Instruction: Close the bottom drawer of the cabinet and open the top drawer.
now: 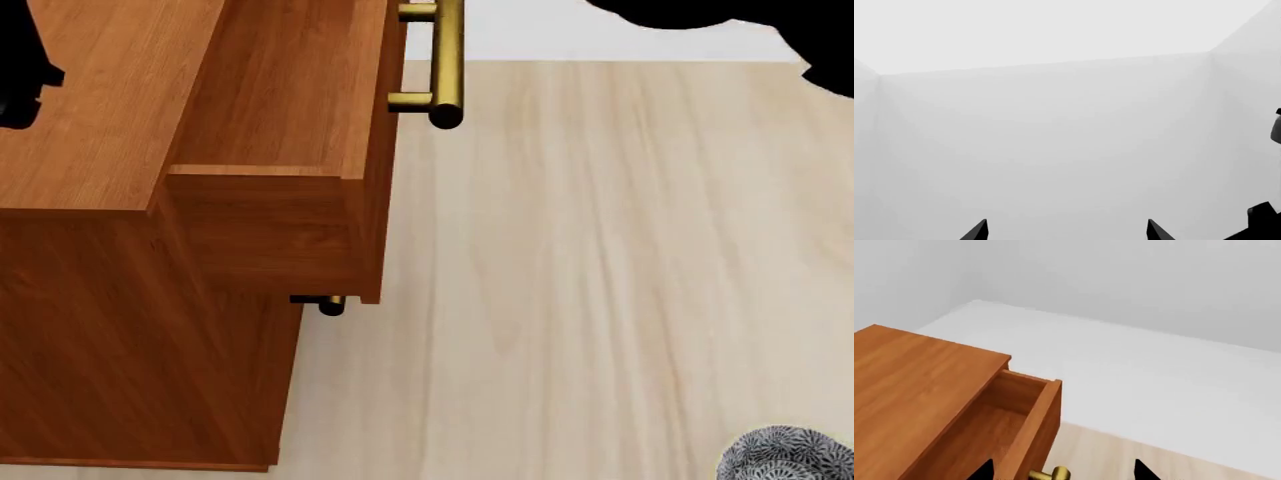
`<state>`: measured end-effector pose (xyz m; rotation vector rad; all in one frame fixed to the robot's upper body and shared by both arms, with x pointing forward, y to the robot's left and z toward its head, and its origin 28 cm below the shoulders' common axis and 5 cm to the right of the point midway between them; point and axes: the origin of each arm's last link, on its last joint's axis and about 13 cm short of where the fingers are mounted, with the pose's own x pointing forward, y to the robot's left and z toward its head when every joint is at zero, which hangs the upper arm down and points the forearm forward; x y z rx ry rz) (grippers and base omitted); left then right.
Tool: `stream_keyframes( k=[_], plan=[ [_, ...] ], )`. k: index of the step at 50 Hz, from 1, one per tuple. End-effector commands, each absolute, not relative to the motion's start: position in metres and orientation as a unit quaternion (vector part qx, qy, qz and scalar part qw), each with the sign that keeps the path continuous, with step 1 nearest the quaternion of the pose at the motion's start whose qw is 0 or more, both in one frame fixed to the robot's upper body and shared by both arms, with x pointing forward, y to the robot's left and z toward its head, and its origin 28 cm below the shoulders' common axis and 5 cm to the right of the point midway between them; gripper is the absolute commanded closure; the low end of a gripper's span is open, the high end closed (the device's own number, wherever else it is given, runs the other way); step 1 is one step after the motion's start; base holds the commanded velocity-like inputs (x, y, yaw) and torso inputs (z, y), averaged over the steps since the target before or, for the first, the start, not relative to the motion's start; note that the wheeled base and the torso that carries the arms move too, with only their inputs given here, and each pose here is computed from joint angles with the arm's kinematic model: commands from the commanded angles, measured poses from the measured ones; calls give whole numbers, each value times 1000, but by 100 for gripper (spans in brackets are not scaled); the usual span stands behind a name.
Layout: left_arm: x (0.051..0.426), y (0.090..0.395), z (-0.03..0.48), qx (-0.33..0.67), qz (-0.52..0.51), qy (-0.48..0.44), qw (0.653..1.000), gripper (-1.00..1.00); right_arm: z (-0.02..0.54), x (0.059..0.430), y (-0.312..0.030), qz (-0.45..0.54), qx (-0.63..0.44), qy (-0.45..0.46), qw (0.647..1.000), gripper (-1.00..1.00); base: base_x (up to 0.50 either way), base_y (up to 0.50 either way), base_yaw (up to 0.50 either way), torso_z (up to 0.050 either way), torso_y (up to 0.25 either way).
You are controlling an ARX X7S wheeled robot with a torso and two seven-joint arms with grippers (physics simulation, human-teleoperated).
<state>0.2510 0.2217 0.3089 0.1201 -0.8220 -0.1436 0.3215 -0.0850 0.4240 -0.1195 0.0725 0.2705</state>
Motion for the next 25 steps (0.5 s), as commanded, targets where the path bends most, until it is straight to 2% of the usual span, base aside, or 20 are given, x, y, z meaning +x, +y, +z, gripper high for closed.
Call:
stream_keyframes(
  k=[1, 25],
  plan=[
    [251, 221, 308, 58, -71, -399, 913, -100, 437, 328, -80, 139, -99, 66, 983, -100, 0, 0, 0, 0, 0],
    [250, 225, 305, 54, -66, -397, 914, -100, 446, 344, -52, 168, -159, 111, 966, -100, 0, 0, 0, 0, 0]
  ],
)
